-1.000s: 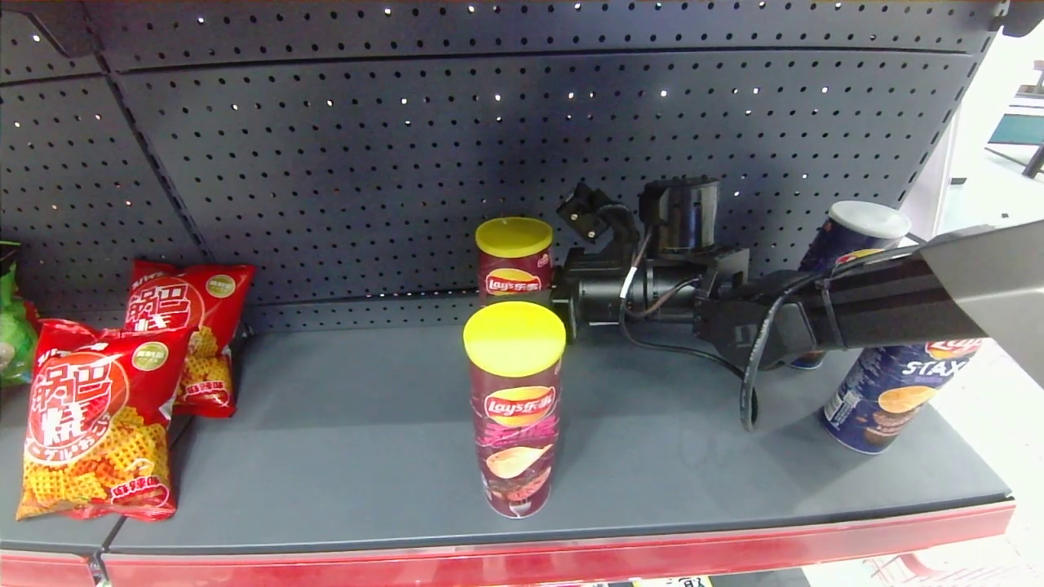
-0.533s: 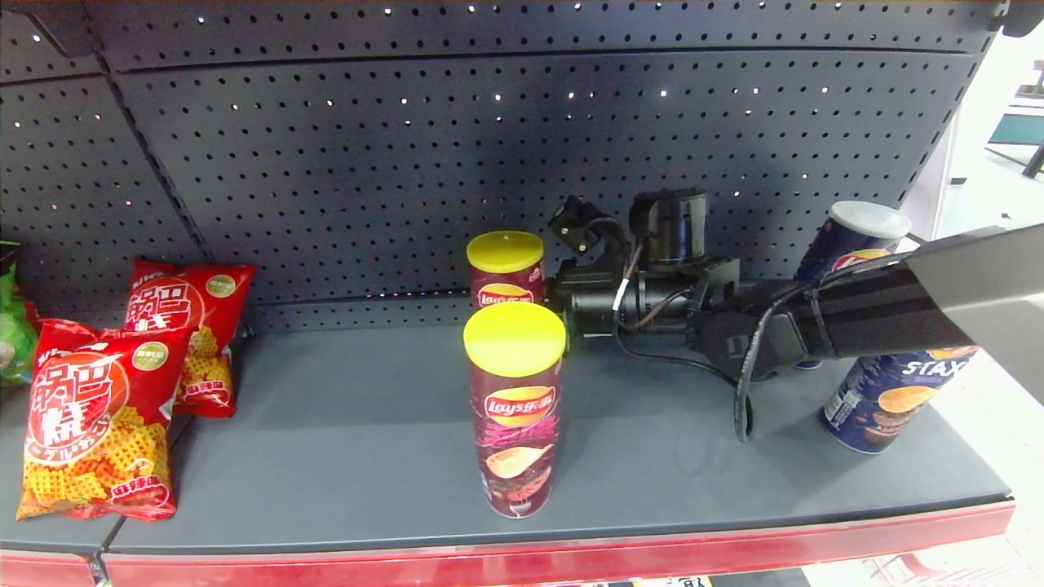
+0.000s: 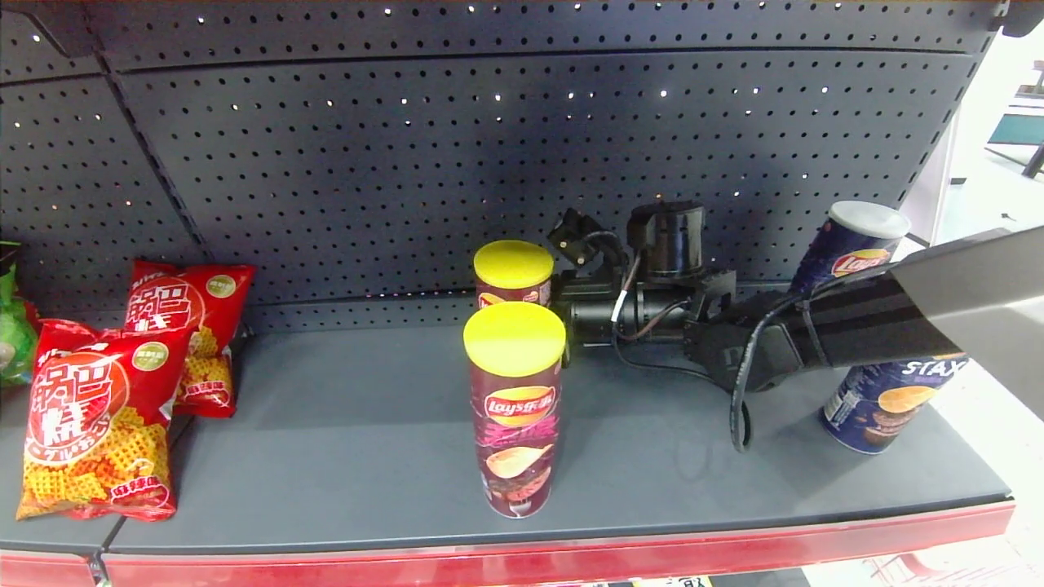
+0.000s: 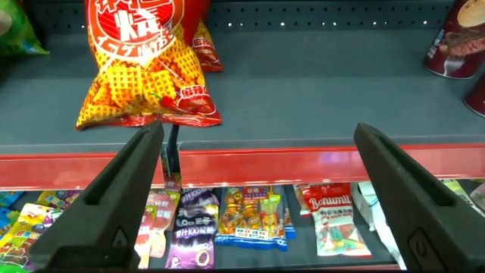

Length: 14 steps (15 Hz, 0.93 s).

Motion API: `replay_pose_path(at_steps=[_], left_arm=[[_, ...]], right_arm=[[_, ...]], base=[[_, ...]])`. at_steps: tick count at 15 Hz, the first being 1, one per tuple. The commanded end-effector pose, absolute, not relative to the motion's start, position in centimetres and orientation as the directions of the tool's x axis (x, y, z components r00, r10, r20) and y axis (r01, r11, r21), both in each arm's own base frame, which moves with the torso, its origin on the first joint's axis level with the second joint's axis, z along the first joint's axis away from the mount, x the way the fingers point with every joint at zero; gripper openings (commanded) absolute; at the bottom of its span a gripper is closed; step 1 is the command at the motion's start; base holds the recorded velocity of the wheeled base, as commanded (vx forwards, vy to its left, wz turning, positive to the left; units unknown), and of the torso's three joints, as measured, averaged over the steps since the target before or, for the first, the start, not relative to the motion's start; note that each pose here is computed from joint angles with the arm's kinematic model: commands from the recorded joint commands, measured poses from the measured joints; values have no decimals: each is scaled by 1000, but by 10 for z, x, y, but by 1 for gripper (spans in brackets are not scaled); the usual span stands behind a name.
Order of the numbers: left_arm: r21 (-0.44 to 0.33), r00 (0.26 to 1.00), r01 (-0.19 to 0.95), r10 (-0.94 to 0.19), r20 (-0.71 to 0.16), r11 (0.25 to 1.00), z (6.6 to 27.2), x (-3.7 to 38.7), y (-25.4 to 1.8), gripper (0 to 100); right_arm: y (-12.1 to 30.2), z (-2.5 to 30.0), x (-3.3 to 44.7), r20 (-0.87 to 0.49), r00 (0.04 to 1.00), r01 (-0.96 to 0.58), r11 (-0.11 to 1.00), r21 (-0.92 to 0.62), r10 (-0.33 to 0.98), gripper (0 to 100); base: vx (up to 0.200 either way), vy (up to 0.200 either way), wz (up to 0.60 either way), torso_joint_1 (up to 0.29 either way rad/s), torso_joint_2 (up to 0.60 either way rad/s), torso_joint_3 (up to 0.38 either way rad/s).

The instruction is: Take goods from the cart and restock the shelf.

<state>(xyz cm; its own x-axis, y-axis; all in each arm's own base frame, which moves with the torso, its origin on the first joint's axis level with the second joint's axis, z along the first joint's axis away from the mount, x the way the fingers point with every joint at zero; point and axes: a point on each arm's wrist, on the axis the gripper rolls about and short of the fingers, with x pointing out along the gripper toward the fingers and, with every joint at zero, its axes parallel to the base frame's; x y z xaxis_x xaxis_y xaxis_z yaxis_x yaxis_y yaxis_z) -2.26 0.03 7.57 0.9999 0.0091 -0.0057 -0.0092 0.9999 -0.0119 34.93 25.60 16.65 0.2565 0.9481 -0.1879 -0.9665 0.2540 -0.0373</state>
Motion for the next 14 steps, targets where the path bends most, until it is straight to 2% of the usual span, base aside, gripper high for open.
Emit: replay_pose_path(at_steps=[1, 8, 14], left_arm=[[-12, 1000, -9, 9, -8, 1000, 76, -22, 0, 100], [-12, 1000, -9, 9, -8, 1000, 76, -22, 0, 100], [-12, 1000, -11, 11, -8, 1000, 76, -22, 0, 100]], right_arm=[[252, 167, 349, -191, 263, -965, 261, -36, 946, 100], [223, 165, 347, -209, 311, -949, 313, -21, 927, 100], [219, 167, 344, -201, 317, -948, 317, -30, 927, 100]], base=[[0, 0, 0, 0, 0, 0], [0, 0, 0, 0, 0, 0], [0, 0, 0, 0, 0, 0]])
